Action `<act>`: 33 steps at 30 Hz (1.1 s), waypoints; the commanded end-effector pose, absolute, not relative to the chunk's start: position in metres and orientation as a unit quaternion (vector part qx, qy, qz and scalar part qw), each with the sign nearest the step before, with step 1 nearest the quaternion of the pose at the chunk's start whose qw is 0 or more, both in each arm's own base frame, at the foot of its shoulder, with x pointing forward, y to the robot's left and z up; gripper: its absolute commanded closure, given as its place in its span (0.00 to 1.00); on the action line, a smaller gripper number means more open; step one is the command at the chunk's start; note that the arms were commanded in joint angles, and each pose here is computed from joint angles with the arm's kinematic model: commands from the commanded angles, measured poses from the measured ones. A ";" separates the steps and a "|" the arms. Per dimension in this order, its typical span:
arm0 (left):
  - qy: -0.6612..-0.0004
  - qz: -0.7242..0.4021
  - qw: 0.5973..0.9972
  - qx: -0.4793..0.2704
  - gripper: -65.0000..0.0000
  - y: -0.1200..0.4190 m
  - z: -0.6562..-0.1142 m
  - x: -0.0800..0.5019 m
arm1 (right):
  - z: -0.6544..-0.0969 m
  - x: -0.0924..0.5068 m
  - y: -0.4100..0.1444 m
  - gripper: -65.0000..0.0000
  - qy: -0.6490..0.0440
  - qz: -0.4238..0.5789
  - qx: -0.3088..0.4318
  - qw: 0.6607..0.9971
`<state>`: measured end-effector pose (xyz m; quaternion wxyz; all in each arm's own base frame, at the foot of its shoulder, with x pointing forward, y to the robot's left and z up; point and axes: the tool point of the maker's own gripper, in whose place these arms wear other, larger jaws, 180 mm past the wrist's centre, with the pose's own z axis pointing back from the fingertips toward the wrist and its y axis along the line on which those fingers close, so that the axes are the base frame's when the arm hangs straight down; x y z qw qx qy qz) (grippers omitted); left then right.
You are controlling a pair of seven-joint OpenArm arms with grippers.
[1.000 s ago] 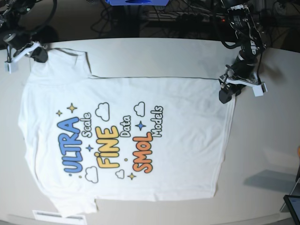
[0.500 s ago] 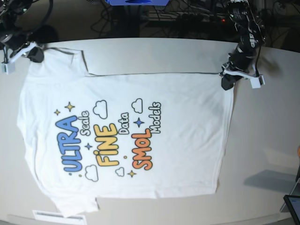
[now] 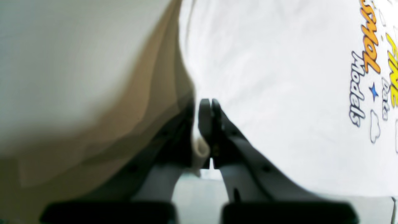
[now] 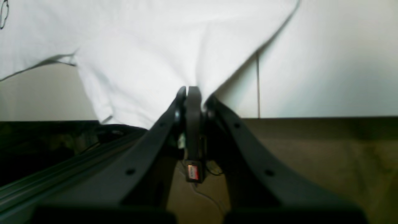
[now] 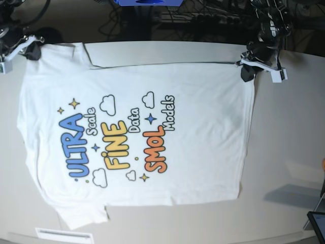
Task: Fold the T-shirt properly
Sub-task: 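Pull the grasped shirt edge toward the arms with both grippers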
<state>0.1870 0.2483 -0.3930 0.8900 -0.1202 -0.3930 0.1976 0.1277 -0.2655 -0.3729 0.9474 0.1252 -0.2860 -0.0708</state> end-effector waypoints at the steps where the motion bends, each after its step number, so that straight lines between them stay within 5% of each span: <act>1: -0.405 0.187 0.887 -0.118 1.00 0.249 -0.382 0.188 | -0.365 0.129 -0.269 1.00 -0.293 -0.060 0.116 0.947; 17: -0.411 0.156 0.892 -0.106 1.00 0.241 -0.356 0.168 | -0.348 0.135 -0.266 1.00 -0.284 0.015 0.095 0.954; 33: -0.482 0.199 0.846 -0.110 1.00 0.262 -0.320 0.193 | -0.330 0.189 -0.245 1.00 -0.319 0.111 0.106 0.935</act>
